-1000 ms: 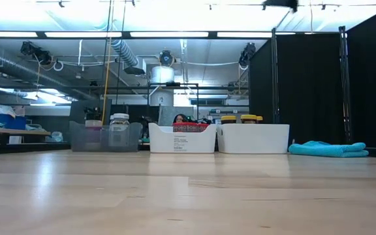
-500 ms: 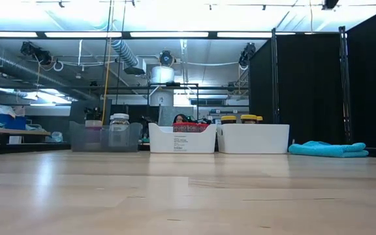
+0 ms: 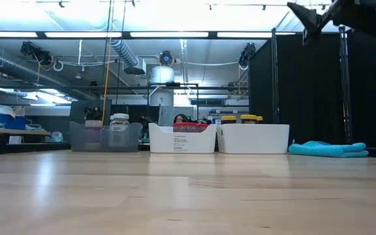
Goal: Sort spices by type
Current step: Return to Home Position
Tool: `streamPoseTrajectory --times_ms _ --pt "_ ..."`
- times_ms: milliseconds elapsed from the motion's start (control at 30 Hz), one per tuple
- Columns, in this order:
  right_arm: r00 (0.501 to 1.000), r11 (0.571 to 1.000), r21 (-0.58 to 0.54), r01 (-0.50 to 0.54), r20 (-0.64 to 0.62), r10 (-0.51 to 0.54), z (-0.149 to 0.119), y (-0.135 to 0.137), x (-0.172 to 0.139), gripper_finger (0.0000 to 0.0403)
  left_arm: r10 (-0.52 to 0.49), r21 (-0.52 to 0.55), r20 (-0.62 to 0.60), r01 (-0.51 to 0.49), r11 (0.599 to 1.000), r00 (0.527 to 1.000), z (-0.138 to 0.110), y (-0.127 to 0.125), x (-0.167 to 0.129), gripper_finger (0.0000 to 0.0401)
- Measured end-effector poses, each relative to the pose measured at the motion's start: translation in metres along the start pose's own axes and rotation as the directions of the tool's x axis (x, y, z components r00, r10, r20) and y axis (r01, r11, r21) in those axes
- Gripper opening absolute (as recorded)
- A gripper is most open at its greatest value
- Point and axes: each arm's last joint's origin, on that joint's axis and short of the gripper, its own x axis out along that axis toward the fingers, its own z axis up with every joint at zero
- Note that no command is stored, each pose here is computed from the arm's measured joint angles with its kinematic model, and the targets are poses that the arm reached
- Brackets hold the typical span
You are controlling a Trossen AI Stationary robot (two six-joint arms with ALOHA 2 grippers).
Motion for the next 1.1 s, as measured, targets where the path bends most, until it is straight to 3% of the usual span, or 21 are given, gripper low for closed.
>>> streamPoseTrajectory --times_ms 167,267,433,733,1100 --pt "0.996 0.997 -0.002 0.075 -0.038 -0.075 -0.027 0.01 0.008 0.0302 -0.043 -0.065 0.063 0.047 0.997 0.997 -0.048 0.008 -0.012 0.0301" --pt "0.991 0.991 -0.068 0.116 -0.06 -0.12 -0.038 0.014 0.009 0.0302 -0.064 -0.063 0.114 0.071 0.995 0.991 -0.067 0.01 -0.018 0.0301" --pt "0.988 0.987 -0.077 0.139 -0.051 -0.143 -0.049 0.009 0.002 0.0305 -0.061 -0.09 0.105 0.07 0.994 0.993 -0.094 0.015 -0.025 0.0301" --pt "0.996 0.995 -0.058 -0.084 -0.001 0.084 -0.036 0.004 -0.02 0.03 -0.06 -0.048 0.12 0.066 0.997 0.991 -0.103 0.016 -0.03 0.0301" --pt "1.0 0.997 -0.075 -0.019 -0.013 0.019 -0.051 -0.009 -0.037 0.0303 -0.033 -0.032 0.058 0.035 0.999 0.998 -0.109 0.018 -0.029 0.0301"
